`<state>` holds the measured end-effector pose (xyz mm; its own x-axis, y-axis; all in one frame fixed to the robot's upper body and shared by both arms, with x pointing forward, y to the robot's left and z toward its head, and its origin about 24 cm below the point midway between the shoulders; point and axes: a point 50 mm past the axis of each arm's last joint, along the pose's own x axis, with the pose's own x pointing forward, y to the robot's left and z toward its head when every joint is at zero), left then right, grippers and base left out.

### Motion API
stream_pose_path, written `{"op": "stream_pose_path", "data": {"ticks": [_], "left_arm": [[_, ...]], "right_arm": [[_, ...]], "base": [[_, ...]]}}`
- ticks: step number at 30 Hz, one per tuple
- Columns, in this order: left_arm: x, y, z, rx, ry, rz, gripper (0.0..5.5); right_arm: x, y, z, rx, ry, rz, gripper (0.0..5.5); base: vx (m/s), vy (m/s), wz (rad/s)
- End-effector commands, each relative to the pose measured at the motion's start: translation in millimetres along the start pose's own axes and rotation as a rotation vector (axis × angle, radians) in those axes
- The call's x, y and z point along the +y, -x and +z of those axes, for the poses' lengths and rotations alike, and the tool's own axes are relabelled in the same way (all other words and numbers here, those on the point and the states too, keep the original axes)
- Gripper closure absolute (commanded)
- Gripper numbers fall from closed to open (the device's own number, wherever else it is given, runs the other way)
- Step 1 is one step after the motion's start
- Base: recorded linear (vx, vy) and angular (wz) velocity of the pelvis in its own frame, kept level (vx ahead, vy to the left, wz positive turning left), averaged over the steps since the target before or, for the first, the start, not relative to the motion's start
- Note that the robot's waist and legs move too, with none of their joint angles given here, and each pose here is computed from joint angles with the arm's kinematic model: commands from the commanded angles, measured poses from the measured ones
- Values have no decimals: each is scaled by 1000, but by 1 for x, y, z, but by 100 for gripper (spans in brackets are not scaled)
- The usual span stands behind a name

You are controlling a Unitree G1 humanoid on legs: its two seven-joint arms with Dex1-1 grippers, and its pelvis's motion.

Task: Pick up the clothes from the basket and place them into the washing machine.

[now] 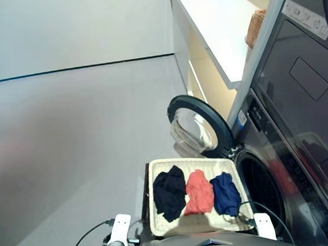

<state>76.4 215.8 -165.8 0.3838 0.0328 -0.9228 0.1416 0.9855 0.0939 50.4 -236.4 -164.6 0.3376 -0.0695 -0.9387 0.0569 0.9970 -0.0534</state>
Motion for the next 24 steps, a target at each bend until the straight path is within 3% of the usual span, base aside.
{"op": "stream_pose_path", "data": {"ticks": [1,11,18,24], "left_arm": [[5,-6,30,-76,-32,-6,0],[-2,-8,44,-126,12,-11,0],[-17,-6,109,-381,141,-72,0],[-41,19,180,-680,150,-196,0]], "right_arm": [[4,-7,26,-62,-21,5,0],[2,-7,32,-84,4,-16,0],[10,-8,69,-244,-75,5,0],[27,0,113,-438,-77,105,0]], "base": [[0,0,0],[0,0,0],[0,0,0],[-61,-2,41]]}}
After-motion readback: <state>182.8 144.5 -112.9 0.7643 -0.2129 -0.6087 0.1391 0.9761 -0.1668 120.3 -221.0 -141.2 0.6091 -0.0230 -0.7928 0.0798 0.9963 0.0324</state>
